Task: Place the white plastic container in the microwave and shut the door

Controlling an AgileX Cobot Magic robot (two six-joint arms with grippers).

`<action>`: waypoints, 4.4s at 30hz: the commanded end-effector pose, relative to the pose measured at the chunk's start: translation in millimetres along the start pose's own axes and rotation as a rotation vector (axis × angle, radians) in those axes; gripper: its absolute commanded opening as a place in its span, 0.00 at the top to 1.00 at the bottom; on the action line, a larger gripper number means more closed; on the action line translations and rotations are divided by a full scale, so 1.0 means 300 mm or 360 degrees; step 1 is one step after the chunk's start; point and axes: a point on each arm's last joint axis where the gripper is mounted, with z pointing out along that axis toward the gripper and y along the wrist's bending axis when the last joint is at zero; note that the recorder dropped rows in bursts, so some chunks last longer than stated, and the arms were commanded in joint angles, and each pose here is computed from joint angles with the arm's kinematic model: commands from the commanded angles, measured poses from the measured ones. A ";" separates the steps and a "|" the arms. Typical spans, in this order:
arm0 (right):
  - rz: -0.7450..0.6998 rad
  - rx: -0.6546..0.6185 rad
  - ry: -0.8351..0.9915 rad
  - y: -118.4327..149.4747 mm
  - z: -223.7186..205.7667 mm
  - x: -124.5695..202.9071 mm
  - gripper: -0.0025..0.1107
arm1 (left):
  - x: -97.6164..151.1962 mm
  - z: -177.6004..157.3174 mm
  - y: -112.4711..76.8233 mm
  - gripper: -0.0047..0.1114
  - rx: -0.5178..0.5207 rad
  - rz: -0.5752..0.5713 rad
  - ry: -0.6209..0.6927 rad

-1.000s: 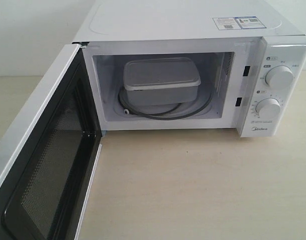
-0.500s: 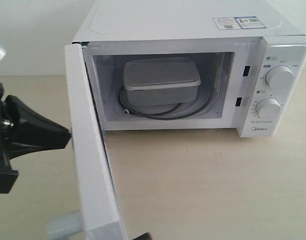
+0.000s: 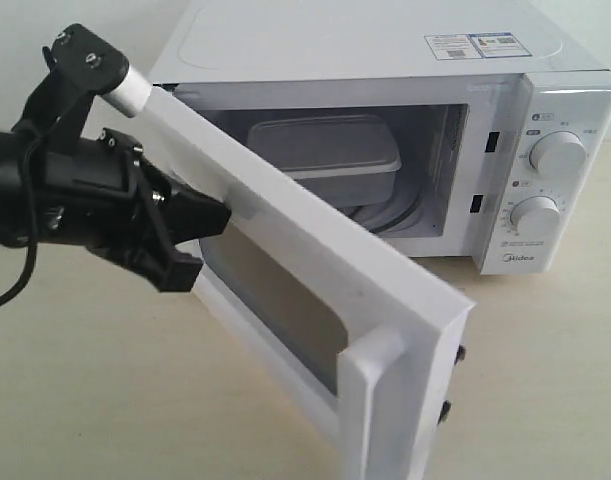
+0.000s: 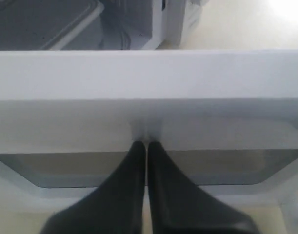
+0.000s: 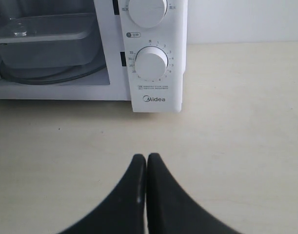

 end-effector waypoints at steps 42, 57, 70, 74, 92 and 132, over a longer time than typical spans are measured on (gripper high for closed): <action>-0.0143 -0.0027 -0.0306 0.008 -0.007 -0.058 0.98 | -0.096 0.001 -0.062 0.93 0.0455 -0.0114 0.0015; 0.0585 -0.0525 -0.1675 0.027 -0.166 -0.269 0.98 | -0.114 -0.069 -0.084 0.93 0.0468 -0.0160 -0.0032; 0.0663 -0.0201 -0.0556 0.047 -0.177 -0.497 0.98 | -0.104 -0.082 -0.075 0.93 0.0369 -0.0172 -0.0083; 0.0781 -0.0135 0.0103 0.071 -0.079 -0.441 0.98 | -0.104 -0.082 -0.074 0.93 0.0366 -0.0170 -0.0083; 0.0285 -0.0927 0.0256 0.223 0.024 -0.489 0.98 | -0.098 -0.085 -0.086 0.93 0.0430 -0.0195 -0.0046; 0.0124 -0.0300 -0.0219 0.492 0.369 -0.313 0.98 | -0.026 -0.333 -0.182 0.93 0.0393 -0.0213 -0.0402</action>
